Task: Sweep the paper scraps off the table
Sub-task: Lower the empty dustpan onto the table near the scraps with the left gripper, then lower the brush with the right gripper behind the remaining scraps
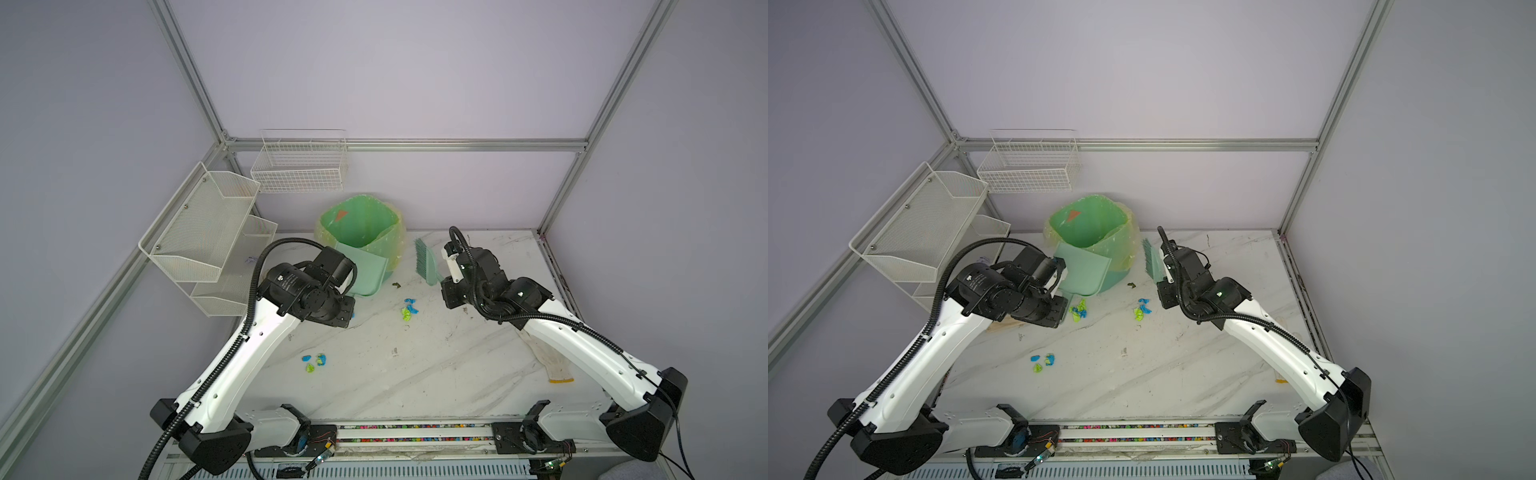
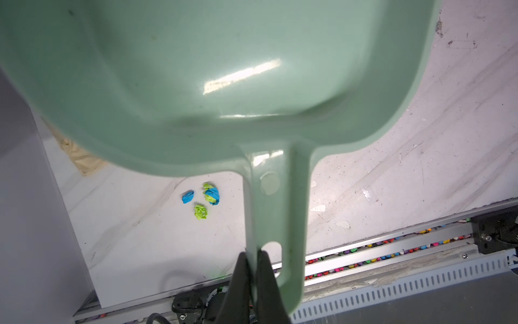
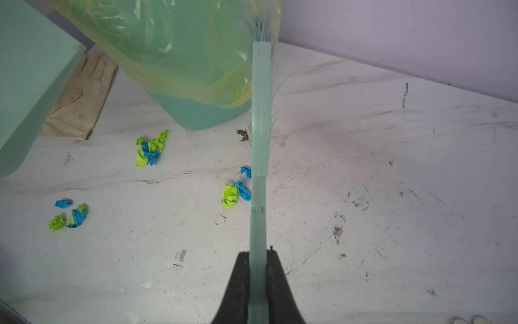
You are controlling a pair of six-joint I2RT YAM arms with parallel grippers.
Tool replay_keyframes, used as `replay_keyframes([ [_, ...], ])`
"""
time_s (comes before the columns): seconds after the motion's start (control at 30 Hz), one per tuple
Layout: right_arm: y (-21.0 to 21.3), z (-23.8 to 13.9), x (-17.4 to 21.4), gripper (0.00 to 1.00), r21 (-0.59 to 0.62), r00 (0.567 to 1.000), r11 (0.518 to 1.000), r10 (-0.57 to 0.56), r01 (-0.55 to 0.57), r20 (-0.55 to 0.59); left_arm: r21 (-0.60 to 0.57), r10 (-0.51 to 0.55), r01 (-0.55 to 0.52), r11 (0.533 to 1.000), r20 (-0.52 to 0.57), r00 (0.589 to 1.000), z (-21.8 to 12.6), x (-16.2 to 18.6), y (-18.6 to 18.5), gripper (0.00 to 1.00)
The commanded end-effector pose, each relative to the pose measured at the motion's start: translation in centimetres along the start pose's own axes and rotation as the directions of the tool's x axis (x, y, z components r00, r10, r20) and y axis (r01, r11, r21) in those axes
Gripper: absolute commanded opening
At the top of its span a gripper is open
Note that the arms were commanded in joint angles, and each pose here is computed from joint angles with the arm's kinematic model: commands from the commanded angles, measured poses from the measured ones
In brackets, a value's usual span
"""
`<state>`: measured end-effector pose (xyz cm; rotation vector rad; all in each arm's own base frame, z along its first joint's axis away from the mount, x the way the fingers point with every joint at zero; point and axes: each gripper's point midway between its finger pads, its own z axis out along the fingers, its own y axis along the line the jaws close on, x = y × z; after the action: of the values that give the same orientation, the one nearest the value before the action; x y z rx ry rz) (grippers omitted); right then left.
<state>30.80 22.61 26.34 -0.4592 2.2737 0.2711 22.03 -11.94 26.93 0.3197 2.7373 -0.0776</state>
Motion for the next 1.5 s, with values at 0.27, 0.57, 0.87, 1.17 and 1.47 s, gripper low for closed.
replay_keyframes([
  [0.27,-1.9,2.5,1.0,0.0,0.064,0.991,0.991,-0.11,0.115,-0.079,0.175,-0.071,0.081,0.981,-0.064,0.995,3.3,2.5,-3.5,0.0],
  [0.57,-2.5,5.2,2.0,0.0,0.084,0.976,0.979,-0.175,0.187,-0.131,0.215,-0.123,0.158,0.964,-0.17,0.978,7.3,5.1,-5.0,0.0],
  [0.87,-3.1,6.7,2.1,0.0,0.115,0.965,0.968,-0.201,0.222,-0.17,0.208,-0.135,0.188,0.96,-0.246,0.96,11.2,6.8,-6.2,0.0],
  [1.17,-4.7,7.5,2.6,0.0,0.207,0.949,0.946,-0.195,0.249,-0.248,0.237,-0.051,0.12,0.964,-0.281,0.958,13.0,6.7,-7.6,0.0],
  [1.47,-4.7,8.4,3.0,0.0,0.203,0.937,0.942,-0.203,0.266,-0.286,0.272,-0.022,0.114,0.956,-0.32,0.947,14.4,7.2,-8.8,0.0],
])
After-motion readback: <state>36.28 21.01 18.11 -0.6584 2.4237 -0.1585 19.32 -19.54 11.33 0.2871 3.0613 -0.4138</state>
